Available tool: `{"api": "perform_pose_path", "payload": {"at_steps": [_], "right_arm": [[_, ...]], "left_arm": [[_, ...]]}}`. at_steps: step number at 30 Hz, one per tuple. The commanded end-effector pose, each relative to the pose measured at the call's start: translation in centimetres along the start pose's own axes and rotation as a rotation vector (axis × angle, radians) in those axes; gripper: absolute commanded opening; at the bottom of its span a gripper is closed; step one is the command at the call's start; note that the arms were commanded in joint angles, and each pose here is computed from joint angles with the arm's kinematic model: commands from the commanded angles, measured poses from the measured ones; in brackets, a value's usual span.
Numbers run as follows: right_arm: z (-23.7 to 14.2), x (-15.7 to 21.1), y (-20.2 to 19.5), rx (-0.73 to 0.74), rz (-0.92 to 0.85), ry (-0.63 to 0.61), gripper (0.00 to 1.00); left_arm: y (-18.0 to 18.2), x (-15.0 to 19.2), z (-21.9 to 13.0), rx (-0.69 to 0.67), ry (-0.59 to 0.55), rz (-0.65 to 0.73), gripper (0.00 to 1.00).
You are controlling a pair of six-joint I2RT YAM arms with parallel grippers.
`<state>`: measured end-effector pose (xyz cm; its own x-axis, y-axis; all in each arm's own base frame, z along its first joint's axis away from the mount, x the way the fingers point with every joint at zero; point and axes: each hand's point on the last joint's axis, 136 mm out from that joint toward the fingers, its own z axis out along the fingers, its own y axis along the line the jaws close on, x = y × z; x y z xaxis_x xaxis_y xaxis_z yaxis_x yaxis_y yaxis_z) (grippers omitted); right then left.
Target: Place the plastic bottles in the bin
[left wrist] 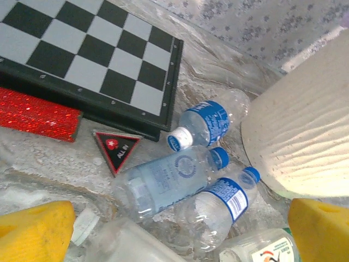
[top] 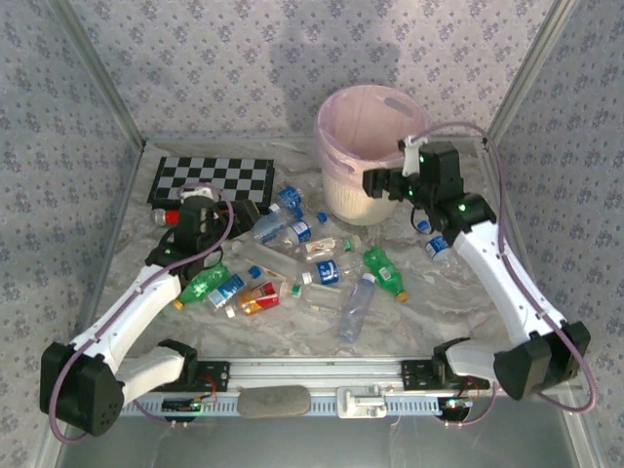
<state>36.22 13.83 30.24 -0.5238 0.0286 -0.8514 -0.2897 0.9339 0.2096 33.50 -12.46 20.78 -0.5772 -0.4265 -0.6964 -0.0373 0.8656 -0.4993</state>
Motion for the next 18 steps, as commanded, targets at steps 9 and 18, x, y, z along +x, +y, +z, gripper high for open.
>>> {"api": "perform_pose_path", "payload": {"at_steps": [9, 18], "right_arm": [[1.1, 9.4, -1.9, -0.001, 0.207, 0.074, 0.99], [2.3, 13.1, -3.7, 0.059, 0.264, 0.103, 0.99]], "left_arm": [[-3.7, -2.0, 3.0, 0.024, 0.104, 0.257, 1.00], [-6.3, -1.9, 9.3, 0.076, 0.254, 0.525, 1.00]]}}
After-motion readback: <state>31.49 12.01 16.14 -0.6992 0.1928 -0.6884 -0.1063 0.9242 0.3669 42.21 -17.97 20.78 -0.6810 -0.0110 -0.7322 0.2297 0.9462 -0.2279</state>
